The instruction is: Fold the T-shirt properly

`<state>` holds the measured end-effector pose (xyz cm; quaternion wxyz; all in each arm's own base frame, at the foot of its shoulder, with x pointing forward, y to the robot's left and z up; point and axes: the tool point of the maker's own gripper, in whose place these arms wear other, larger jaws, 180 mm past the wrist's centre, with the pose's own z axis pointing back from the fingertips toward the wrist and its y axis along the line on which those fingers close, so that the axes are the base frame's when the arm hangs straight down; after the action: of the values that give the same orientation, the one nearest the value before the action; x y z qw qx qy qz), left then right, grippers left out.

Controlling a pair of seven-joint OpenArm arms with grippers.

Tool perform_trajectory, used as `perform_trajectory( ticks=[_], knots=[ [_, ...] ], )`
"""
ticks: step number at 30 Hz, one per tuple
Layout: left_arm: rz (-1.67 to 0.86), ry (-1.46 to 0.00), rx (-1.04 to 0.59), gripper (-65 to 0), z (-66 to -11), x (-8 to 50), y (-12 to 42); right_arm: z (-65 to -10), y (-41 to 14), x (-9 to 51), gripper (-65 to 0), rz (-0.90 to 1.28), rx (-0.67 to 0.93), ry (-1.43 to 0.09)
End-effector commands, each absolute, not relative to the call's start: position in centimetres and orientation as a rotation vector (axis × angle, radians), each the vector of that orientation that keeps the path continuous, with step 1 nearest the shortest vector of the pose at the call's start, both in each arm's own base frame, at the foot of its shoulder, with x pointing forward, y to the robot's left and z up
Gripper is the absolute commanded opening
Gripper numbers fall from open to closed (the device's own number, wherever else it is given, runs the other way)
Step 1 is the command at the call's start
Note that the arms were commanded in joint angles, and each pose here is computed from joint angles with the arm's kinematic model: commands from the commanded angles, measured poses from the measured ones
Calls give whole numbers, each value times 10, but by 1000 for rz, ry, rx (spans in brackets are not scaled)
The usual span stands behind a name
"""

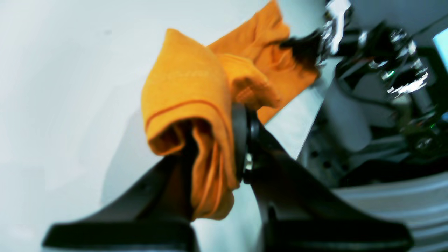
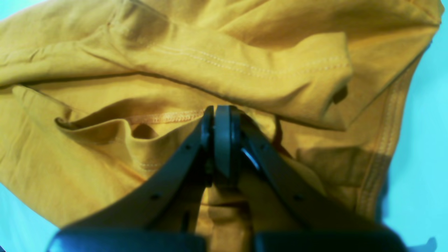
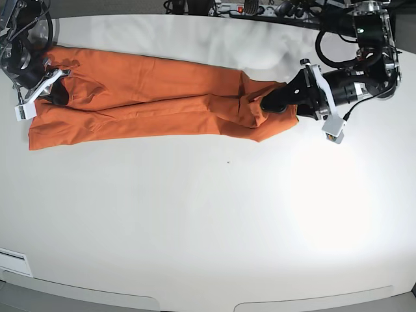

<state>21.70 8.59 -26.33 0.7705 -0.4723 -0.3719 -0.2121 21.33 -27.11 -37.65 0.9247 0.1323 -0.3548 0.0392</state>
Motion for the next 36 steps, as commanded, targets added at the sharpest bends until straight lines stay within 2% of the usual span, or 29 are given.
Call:
perform_trajectory(
  ticks=[1, 9, 15, 29, 33, 34, 36],
  knots=[
    [-481, -865, -1064, -650, -250, 219, 78, -369, -276, 216, -650, 100, 254, -743],
    [-454, -930, -1130, -650, -256, 224, 24, -371, -276, 214, -650, 101, 253, -729],
    [-520, -865, -1142, -650, -270, 212, -14, -371, -276, 214, -650, 101, 253, -729],
    [-502, -917, -1211, -648, -258, 212, -47, -372, -276, 213, -650, 101, 256, -720],
    [-496, -919, -1252, -307, -252, 209, -51, -372, -276, 212, -650, 102, 256, -717],
    [-497, -917, -1258, -267, -251, 208, -52, -372, -276, 212, -650, 102, 256, -717],
    [-502, -913, -1264, -260, -251, 207, -54, -372, -276, 212, -650, 102, 257, -717]
  ],
)
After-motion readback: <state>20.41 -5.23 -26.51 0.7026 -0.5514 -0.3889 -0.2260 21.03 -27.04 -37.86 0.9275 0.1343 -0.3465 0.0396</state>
